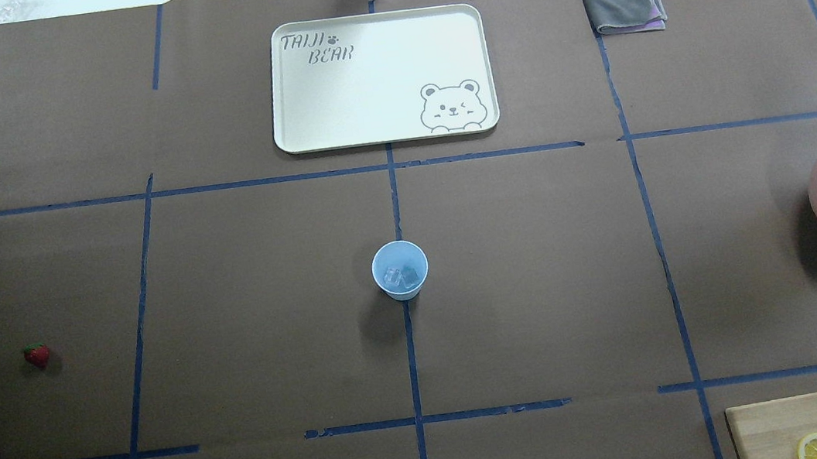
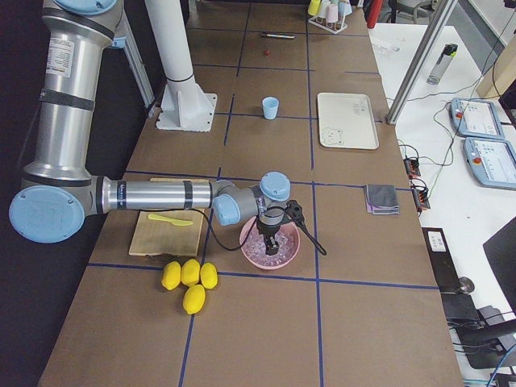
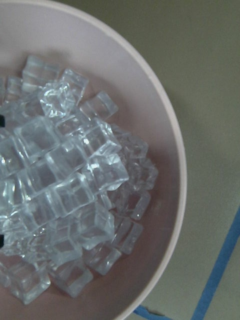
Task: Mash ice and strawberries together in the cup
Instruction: 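Grasp a third ice cube from the pink bowl with the right gripper, then carry the ice cube with the right gripper into the blue cup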
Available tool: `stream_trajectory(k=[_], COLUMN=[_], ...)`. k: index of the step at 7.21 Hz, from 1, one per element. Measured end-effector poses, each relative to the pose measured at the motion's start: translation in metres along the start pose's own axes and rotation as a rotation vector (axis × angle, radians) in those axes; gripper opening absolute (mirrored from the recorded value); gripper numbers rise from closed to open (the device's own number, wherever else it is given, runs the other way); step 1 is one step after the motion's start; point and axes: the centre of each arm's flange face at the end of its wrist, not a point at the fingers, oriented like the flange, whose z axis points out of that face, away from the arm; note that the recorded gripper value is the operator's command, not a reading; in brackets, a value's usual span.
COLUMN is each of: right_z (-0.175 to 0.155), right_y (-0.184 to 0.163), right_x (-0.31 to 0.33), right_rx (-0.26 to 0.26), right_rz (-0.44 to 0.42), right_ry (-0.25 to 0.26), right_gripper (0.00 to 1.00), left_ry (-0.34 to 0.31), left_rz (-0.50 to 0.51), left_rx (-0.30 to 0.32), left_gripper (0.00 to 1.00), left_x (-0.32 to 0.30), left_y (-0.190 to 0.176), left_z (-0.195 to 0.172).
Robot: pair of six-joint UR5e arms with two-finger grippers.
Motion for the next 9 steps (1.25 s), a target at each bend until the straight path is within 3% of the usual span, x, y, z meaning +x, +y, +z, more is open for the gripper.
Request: stream_trajectory(k=[4, 7, 9], right_z=[-0.01, -0.078, -0.127], right_y=[-0.001, -0.034, -0.084], right_x=[-0.003, -0.032, -0.087], right_rx=[0.019, 0.087, 0.148], right_rz=[-0.013, 0.042, 0.163], right_ry=[0.004, 0.005, -0.018], right_gripper=[0.03, 0.02, 0.0], left_ry=[0.0, 0.029, 0.035], left_rz=[0.003, 0.003, 0.001], left_rx=[0.003, 0.007, 0.008], left_gripper=[1.0, 1.0, 1.0], left_x=[0.002, 0.005, 0.005], left_y=[0.0, 0.001, 0.002], left_z=[-0.002, -0.002, -0.001])
